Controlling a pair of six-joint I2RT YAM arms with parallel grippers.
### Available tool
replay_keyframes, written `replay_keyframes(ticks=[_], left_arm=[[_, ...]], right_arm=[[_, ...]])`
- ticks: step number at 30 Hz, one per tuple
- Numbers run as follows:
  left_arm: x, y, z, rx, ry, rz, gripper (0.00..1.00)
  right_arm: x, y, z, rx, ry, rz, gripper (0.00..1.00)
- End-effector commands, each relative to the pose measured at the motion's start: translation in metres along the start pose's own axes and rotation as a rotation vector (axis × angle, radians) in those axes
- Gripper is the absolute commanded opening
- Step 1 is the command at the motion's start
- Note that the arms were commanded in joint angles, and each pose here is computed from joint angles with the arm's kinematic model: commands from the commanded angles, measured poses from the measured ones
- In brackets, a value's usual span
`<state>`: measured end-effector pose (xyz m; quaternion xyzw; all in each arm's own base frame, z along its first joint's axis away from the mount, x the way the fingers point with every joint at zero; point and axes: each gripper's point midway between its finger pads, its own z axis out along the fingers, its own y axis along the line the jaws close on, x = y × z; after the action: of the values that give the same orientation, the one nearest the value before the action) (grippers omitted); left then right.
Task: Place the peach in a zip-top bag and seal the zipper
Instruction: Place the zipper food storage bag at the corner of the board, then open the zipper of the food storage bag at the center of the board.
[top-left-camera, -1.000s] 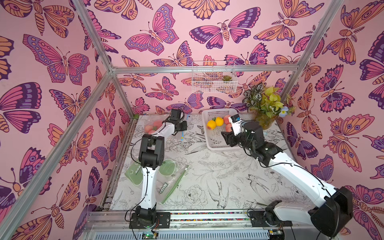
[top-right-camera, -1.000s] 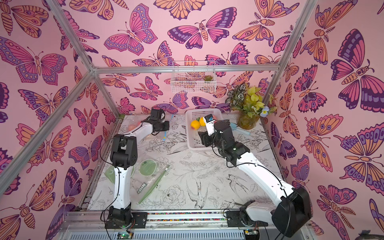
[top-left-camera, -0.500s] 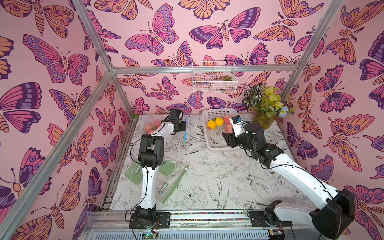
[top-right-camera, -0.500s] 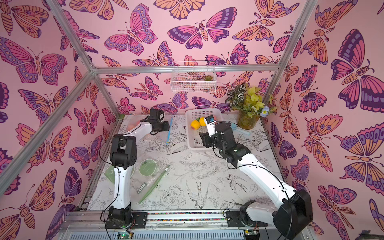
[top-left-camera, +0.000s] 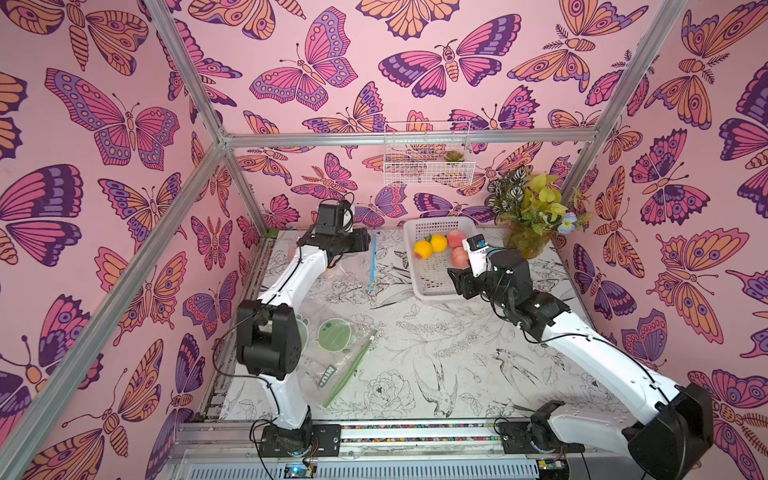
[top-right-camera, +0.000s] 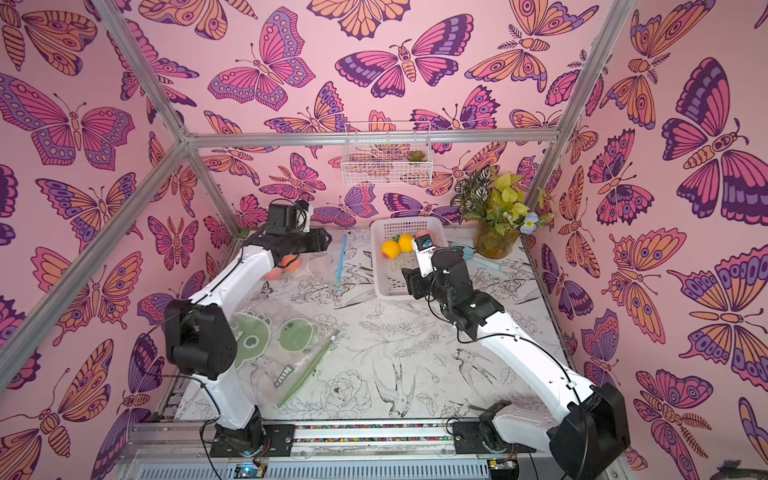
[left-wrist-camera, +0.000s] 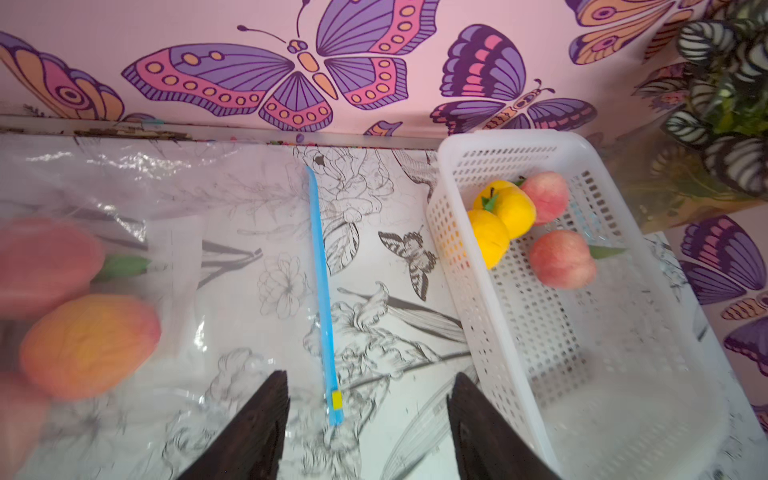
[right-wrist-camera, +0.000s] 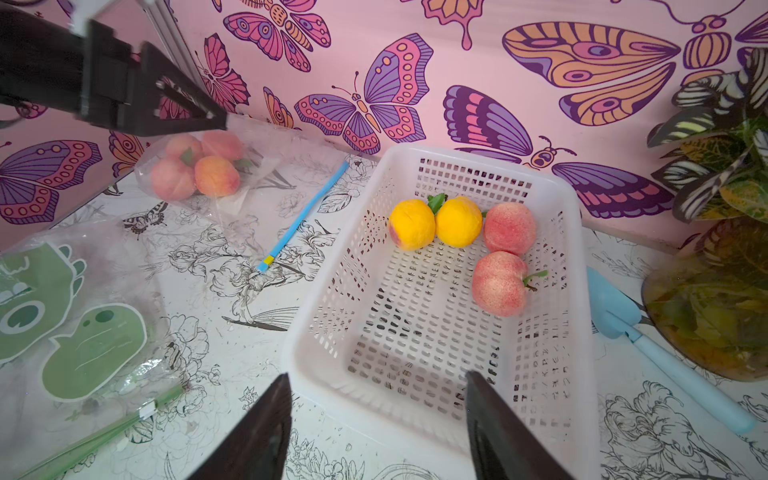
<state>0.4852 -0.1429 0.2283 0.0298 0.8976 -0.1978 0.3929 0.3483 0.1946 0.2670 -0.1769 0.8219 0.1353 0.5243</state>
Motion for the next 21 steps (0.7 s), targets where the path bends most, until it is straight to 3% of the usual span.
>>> replay_keyframes(ticks=[1,13,21], left_arm=[[0.035,0.003,-0.021,-0.005,0.061,-0.056,0.63],[0.116,-0.013,-0.106,-0.037,0.130,-0.121,0.63],[0.174,-0.023,-0.127,-0.079,0.236,-0.110,0.63]], right_arm=[[-0.004,-0.005,-0.008,0.019,-0.030,0.027,0.67],[0.017,-0.013,-0.029,0.040,-0.008,0.076,0.68],[0.038,-0.013,-0.041,0.034,0.025,0.100,0.68]])
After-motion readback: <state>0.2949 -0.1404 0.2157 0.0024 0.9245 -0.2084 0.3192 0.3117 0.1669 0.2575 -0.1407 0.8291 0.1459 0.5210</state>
